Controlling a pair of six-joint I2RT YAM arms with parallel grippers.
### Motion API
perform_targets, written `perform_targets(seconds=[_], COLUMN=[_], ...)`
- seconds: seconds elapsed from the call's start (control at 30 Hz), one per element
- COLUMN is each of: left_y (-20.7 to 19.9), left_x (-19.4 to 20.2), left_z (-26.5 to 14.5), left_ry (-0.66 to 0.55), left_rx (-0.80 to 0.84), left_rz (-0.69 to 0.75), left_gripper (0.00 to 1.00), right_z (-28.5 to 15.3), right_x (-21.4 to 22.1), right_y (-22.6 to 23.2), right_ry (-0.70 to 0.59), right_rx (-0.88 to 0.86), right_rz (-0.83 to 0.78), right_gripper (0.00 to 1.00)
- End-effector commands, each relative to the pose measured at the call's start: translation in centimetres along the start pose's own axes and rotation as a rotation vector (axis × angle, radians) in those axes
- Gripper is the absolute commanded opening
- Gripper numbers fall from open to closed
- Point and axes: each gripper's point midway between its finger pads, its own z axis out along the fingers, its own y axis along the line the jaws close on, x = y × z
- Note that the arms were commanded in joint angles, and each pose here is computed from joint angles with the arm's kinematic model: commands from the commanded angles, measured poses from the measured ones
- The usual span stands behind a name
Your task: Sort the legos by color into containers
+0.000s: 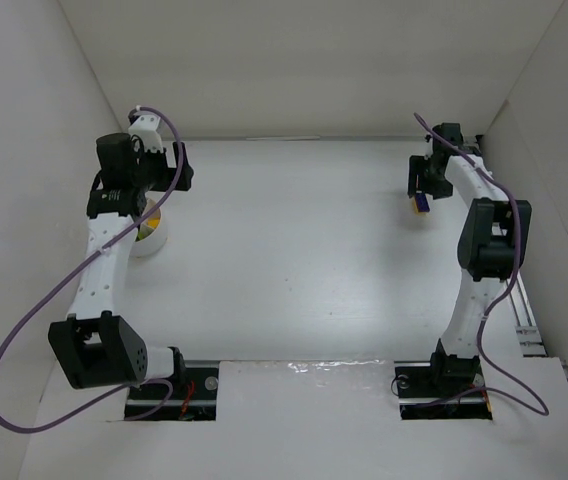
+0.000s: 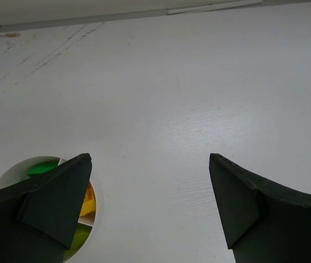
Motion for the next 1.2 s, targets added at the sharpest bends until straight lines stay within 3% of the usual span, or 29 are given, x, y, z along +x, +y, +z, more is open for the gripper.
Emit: perform_targets(seconds=[0.0,0.33,0.57,0.73,0.97,1.13,1.17], left_y=[-0.3,-0.6,-0.6,-0.5,-0.5,-0.4,-0.4], left_x=[-0.7,-0.4,0.0,0.0,0.3,0.6,0.6], left_z=[0.3,0.5,0.6,0.9,1.2,1.5,1.5], left_ry=[-0.021,-0.013,-0.004,-0.004,0.004,0.013,0.013], left_rx=[0.014,0.033,0.033,0.033,0.033,0.034,0.034], left_rz=[0.013,0.000,-0.003,-0.003,-0.005,-0.008,-0.008], left_gripper=[0.86,0.86,0.86,0.86,0.86,0.86,0.86], right_z=[-0.7,0.8,1.8,2.0,2.4,2.7,2.7], right_x=[-1.2,-0.4,0.1,0.1,0.5,0.4,0.4], right_y=[-1.6,-1.8,-1.7,-2.0,-2.0,-1.7,-1.7], right_ry=[-0.021,0.033,0.069,0.085,0.107,0.107,0.107], right_rx=[0.053,0.041,0.015,0.010,0.010,-0.010,-0.010], right_rz=[0.013,0.009,0.016,0.014,0.005,-0.003,-0.003], right_gripper=[0.71,0.71,0.67,0.58,0.56,0.41,0.34])
